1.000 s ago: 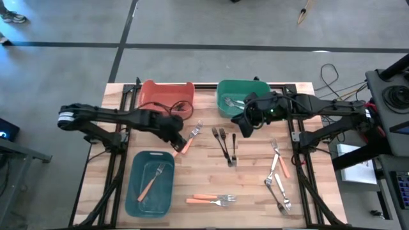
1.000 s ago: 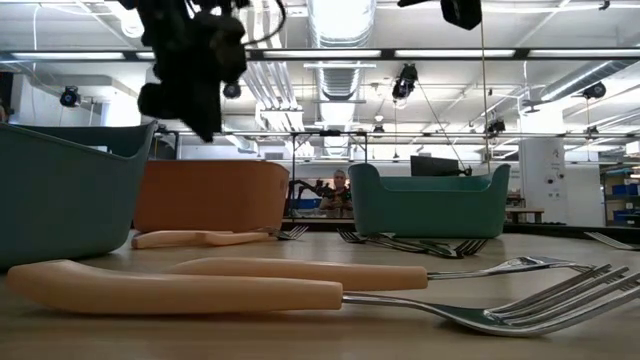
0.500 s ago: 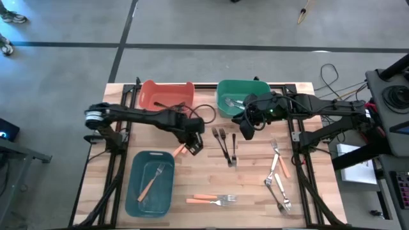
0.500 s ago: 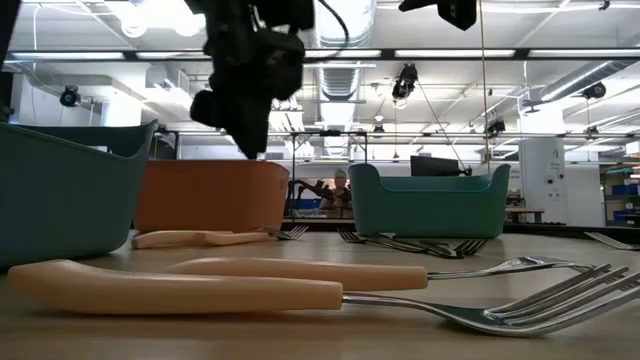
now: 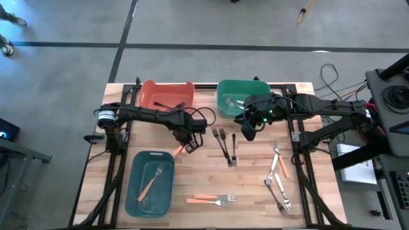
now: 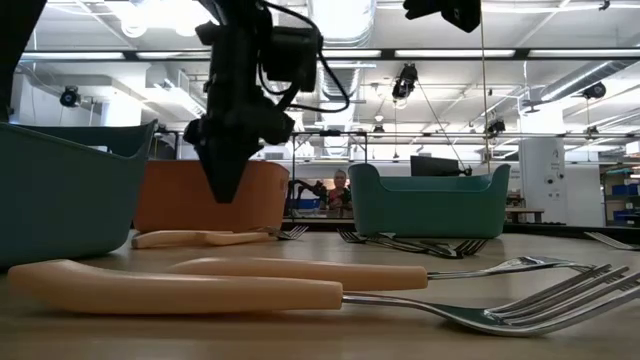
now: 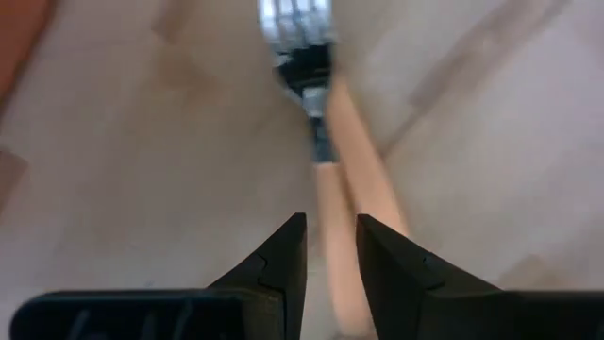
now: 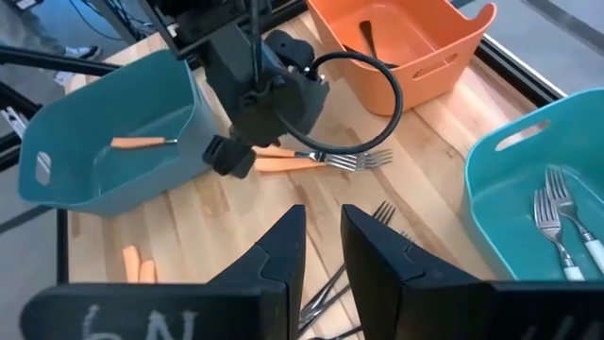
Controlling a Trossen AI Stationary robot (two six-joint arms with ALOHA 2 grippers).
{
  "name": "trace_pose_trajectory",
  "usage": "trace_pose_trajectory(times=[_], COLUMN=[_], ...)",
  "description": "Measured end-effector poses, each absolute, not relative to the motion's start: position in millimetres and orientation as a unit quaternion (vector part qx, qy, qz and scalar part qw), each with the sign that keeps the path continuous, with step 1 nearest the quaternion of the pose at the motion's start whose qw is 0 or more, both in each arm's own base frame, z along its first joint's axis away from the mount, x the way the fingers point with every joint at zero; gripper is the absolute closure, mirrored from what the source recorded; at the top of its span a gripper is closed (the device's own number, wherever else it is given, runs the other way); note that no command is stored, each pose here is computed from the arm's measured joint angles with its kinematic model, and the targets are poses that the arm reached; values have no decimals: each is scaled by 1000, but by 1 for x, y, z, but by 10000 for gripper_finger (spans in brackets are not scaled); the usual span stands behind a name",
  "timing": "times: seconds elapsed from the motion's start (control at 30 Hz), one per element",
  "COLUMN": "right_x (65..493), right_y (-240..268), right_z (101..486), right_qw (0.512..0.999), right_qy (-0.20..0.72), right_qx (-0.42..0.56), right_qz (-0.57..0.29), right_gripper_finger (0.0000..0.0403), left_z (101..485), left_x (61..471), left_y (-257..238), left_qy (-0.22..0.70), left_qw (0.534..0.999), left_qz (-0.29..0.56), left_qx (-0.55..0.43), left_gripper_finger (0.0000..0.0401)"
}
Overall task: Sort silverware by color (type)
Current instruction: Put the orange fork into the blue-green bin
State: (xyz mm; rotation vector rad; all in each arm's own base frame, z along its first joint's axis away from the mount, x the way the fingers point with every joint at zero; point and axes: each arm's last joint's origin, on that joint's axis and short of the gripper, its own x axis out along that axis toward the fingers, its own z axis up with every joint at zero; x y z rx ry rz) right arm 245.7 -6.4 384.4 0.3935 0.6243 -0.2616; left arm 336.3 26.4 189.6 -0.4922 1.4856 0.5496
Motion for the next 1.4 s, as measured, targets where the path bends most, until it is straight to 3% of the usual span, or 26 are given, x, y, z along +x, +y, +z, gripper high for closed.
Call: trace_pose_trajectory(times=[0.17, 0.63, 1.4], right_x=[246, 246, 246], right_y=[-6, -6, -6], right_z=[384, 384, 384], right_qw=[925, 925, 925], right_qy=[305, 305, 305], right_qx=[187, 188, 189], right_qz=[-126, -126, -127], right_gripper_finger=[342, 344, 344], left_z=[183, 179, 159], left_x=[331, 334, 328], left_y=[26, 25, 20], left_qy=[669, 653, 648], left_qw=[669, 679, 681], left_qz=[244, 255, 253], left_qx=[-214, -217, -229], left_gripper_finger=[317, 247, 246])
